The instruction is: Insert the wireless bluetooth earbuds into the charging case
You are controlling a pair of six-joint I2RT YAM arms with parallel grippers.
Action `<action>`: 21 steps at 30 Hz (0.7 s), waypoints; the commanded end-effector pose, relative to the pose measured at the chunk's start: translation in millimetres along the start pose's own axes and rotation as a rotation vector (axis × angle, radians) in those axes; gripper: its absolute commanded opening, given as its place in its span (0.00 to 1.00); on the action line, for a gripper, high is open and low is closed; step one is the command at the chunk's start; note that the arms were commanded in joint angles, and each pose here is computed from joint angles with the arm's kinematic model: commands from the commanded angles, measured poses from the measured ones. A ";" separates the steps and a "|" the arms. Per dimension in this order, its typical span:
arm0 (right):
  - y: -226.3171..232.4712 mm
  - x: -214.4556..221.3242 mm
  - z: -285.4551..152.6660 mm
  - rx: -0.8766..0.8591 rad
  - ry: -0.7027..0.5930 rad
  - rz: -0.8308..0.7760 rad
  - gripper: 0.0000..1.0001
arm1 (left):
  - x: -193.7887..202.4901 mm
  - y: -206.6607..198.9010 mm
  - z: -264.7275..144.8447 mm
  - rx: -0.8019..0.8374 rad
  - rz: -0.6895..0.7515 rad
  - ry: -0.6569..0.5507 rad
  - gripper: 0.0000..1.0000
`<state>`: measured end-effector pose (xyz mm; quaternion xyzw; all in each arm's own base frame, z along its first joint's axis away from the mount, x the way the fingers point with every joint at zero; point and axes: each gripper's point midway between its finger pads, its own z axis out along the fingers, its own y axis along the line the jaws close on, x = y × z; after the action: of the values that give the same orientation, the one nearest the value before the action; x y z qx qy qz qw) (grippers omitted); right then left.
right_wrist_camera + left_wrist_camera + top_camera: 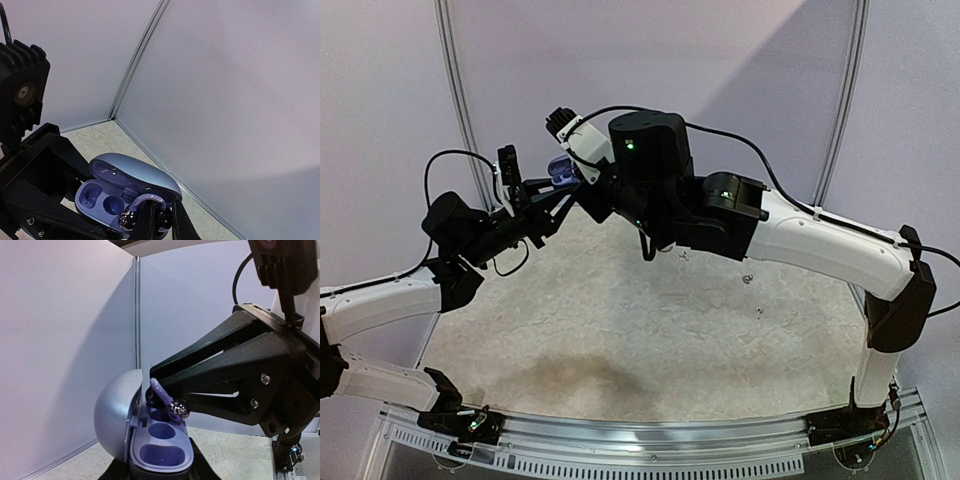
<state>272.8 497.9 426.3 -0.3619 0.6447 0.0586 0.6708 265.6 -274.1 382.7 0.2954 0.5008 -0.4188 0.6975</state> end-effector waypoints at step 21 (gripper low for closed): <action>-3.3 11.4 14.6 0.082 0.022 0.014 0.00 | -11.5 -5.3 2.9 0.006 -0.013 -0.030 0.00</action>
<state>285.5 490.4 426.8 -0.3228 0.6539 0.0303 0.6836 267.0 -273.5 382.1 0.2911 0.5043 -0.4188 0.6968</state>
